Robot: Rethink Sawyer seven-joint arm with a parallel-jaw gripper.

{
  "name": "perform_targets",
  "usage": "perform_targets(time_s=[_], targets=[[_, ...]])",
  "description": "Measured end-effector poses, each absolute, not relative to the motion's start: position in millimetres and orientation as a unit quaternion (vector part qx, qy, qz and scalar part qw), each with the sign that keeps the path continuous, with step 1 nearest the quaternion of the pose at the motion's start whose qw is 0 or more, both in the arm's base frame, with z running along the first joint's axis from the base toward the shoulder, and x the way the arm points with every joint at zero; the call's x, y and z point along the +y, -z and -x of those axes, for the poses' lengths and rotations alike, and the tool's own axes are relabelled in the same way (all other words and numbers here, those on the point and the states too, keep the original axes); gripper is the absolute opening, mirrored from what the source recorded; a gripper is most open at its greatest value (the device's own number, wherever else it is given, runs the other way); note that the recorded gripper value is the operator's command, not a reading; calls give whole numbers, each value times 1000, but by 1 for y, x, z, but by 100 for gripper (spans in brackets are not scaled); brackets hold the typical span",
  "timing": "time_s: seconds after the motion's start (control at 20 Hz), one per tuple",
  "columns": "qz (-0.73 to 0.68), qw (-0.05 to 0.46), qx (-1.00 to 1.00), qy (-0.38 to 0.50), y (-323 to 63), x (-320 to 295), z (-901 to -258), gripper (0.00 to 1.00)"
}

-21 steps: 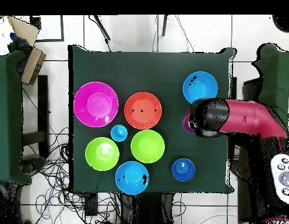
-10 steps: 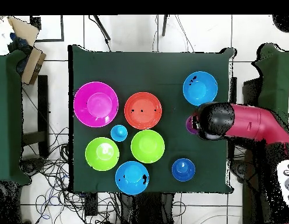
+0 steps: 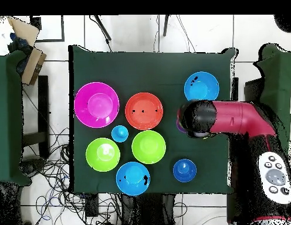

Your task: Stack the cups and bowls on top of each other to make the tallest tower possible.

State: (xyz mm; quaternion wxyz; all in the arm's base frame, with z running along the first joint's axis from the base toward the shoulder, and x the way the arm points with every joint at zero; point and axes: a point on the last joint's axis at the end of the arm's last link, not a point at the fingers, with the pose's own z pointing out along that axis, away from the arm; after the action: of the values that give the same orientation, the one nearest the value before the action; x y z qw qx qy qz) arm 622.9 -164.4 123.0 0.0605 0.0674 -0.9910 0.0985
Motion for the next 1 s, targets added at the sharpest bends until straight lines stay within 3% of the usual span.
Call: perform_targets(time_s=[1.0], targets=[[-119,67,-984,-118,-122,-100,-627,0]])
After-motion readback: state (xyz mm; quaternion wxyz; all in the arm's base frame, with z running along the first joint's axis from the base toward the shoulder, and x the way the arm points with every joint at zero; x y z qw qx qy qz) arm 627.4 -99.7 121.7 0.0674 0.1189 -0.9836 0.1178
